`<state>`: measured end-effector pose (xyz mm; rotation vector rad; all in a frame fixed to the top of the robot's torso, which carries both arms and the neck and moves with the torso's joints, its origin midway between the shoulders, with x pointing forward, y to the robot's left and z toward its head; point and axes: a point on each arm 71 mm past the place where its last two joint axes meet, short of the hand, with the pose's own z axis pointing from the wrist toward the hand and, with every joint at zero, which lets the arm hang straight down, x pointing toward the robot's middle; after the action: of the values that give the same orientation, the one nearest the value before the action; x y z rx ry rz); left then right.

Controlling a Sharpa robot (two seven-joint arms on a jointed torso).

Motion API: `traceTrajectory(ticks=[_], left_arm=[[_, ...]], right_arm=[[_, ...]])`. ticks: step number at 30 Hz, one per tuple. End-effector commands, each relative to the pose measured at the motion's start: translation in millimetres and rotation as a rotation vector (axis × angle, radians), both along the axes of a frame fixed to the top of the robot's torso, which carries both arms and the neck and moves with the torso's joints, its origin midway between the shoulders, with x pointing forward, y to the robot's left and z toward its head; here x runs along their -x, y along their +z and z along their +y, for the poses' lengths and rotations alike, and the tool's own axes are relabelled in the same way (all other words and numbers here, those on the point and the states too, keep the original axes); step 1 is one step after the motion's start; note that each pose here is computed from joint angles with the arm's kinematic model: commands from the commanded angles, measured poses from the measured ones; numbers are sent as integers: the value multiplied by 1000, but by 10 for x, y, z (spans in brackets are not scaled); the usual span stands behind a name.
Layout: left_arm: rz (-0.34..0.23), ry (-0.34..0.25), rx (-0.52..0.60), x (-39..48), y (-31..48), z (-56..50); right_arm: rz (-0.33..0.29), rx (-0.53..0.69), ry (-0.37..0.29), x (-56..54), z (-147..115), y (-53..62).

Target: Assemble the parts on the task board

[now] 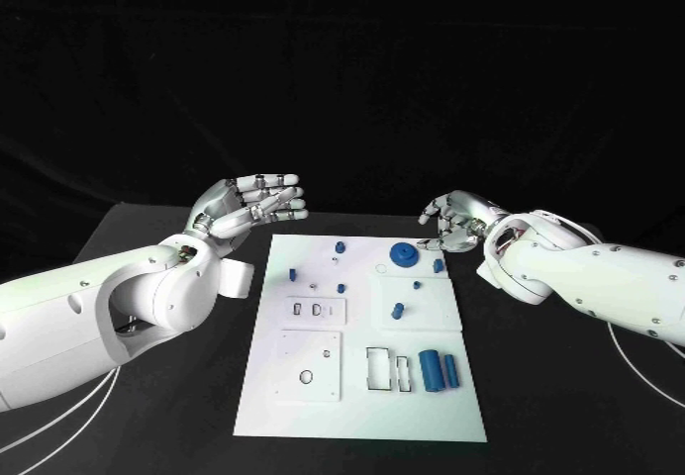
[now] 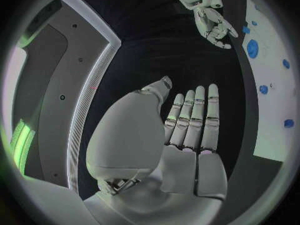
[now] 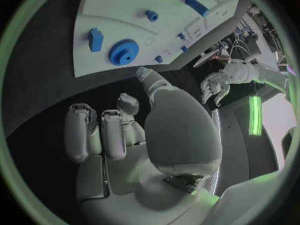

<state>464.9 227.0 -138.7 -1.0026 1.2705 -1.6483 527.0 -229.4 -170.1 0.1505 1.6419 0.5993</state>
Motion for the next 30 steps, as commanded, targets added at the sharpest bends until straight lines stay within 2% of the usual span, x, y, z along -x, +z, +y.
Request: traceTrajectory(ticks=[1,16,21,30], left_arm=[[-7,-19,11,4,14,-16],[-6,-27,14,11,16,-30],[-6,-27,14,11,16,-29],[-5,-27,14,10,15,-28]], right_arm=[[106,6,10,-11,-5,-81],[177,51,26,-95,172,-255],[171,66,32,-112,226,-270],[121,108,31,-153,262,-267]])
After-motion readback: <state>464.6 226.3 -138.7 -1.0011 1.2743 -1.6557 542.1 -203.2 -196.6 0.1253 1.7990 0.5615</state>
